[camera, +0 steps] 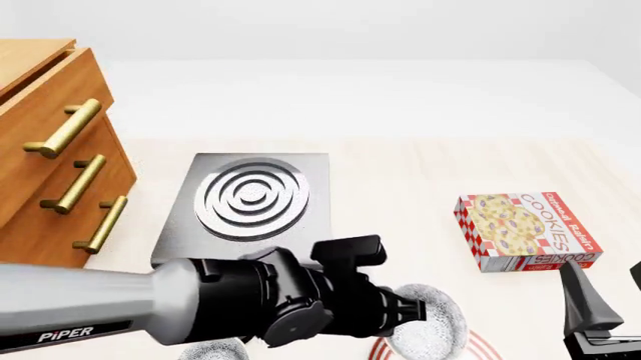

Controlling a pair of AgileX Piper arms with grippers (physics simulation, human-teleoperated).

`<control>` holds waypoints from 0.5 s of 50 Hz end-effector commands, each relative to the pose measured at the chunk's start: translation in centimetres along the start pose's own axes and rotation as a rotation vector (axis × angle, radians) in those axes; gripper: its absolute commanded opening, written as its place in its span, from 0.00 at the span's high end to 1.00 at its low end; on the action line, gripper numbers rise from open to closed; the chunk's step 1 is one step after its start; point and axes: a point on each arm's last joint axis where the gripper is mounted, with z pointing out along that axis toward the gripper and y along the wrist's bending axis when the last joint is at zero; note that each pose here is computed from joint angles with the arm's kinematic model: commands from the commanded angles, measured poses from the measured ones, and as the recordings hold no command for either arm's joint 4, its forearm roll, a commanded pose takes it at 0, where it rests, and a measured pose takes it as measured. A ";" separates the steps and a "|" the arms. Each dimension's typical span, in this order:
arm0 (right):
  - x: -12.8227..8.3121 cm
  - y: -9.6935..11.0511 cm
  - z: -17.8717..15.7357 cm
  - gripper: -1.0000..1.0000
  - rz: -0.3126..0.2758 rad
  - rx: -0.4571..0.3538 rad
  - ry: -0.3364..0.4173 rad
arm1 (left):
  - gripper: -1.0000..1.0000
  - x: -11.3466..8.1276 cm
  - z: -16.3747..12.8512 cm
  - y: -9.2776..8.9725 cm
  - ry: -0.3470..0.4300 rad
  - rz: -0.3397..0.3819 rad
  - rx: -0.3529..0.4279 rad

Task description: Pick the akita bowl on the wooden cabinet and place it on the plate.

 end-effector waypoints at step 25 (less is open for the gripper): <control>0.0 0.0 0.0 0.00 0.001 0.000 0.000 | 1.00 1.2 2.6 -0.6 0.029 -0.026 0.001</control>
